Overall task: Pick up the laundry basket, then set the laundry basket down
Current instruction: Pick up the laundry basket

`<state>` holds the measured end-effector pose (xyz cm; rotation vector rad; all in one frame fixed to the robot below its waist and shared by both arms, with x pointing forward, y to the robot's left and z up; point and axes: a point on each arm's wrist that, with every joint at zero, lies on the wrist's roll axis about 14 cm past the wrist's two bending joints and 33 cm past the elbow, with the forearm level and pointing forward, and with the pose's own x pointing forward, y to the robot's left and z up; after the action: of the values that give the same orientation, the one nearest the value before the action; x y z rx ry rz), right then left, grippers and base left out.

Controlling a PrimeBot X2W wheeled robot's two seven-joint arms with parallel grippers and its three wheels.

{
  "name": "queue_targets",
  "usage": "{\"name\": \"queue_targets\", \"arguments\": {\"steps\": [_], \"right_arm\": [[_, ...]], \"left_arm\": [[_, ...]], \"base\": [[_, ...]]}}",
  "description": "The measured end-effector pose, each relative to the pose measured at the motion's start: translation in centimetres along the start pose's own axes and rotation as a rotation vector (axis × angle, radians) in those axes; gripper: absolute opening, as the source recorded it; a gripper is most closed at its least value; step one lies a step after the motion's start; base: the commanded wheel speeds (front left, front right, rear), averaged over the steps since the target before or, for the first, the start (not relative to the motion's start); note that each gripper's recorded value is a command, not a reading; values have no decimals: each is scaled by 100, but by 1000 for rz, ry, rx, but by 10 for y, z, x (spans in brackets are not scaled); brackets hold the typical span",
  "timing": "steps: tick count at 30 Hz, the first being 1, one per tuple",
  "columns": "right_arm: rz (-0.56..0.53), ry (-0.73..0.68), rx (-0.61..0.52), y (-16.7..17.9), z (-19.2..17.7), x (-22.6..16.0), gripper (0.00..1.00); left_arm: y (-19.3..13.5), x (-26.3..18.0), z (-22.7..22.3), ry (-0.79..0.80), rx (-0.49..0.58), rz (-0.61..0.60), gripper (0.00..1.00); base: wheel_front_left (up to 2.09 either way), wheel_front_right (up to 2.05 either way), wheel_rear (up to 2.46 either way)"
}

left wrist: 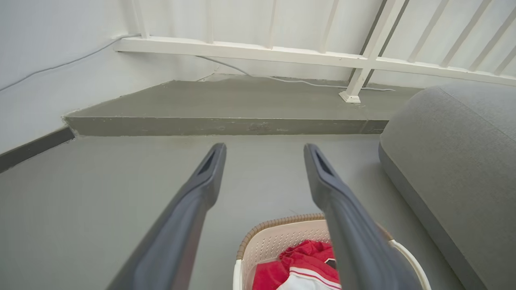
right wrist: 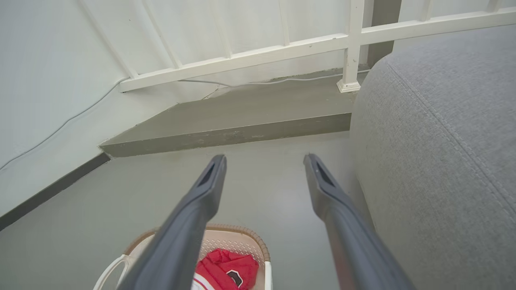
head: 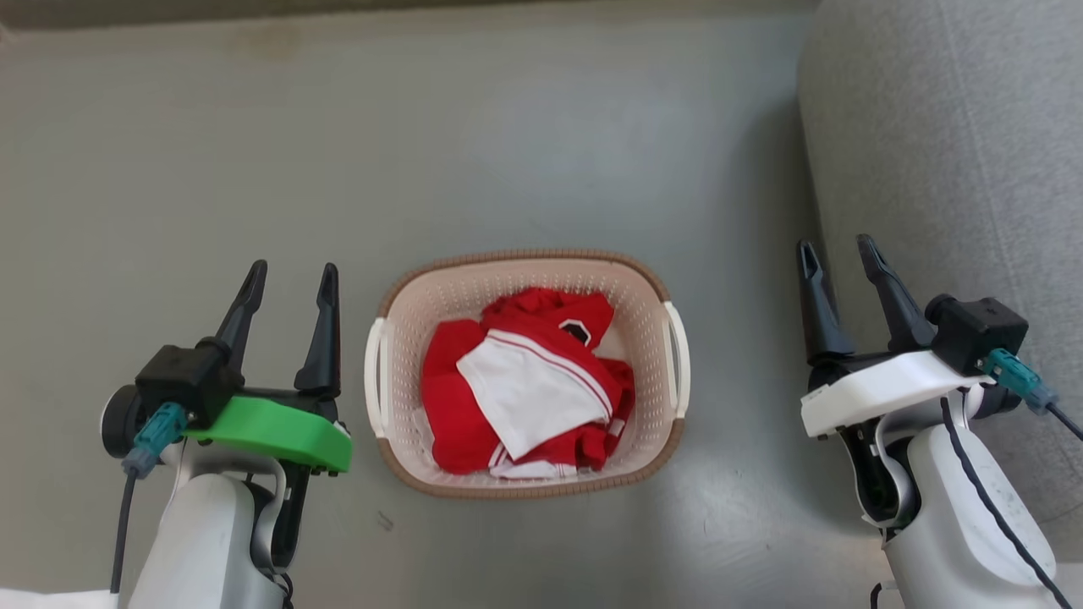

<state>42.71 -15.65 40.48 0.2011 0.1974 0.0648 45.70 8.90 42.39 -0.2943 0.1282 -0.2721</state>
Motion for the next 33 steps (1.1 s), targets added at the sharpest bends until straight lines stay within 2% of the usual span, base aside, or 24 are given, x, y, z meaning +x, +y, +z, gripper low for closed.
{"name": "queue_targets", "arguments": {"steps": [7, 13, 20, 28, 33], "right_arm": [[-39, 159, 18, -14, -56, 6, 100], [-63, 264, 33, -22, -94, 9, 100], [-30, 385, 31, -16, -137, 13, 100], [-31, 546, 35, -19, -190, 2, 100], [14, 615, 23, -11, -213, 4, 100]], "left_arm": [[9, 4, -68, 183, -68, 20, 100], [15, 7, -109, 295, -103, 32, 100], [25, 8, -151, 420, -154, 63, 100], [44, 9, -188, 524, -168, 106, 100], [53, 3, -212, 607, -170, 124, 100]], "base": [[0, 0, 0], [0, 0, 0], [0, 0, 0], [0, 0, 0], [0, 0, 0]]}}
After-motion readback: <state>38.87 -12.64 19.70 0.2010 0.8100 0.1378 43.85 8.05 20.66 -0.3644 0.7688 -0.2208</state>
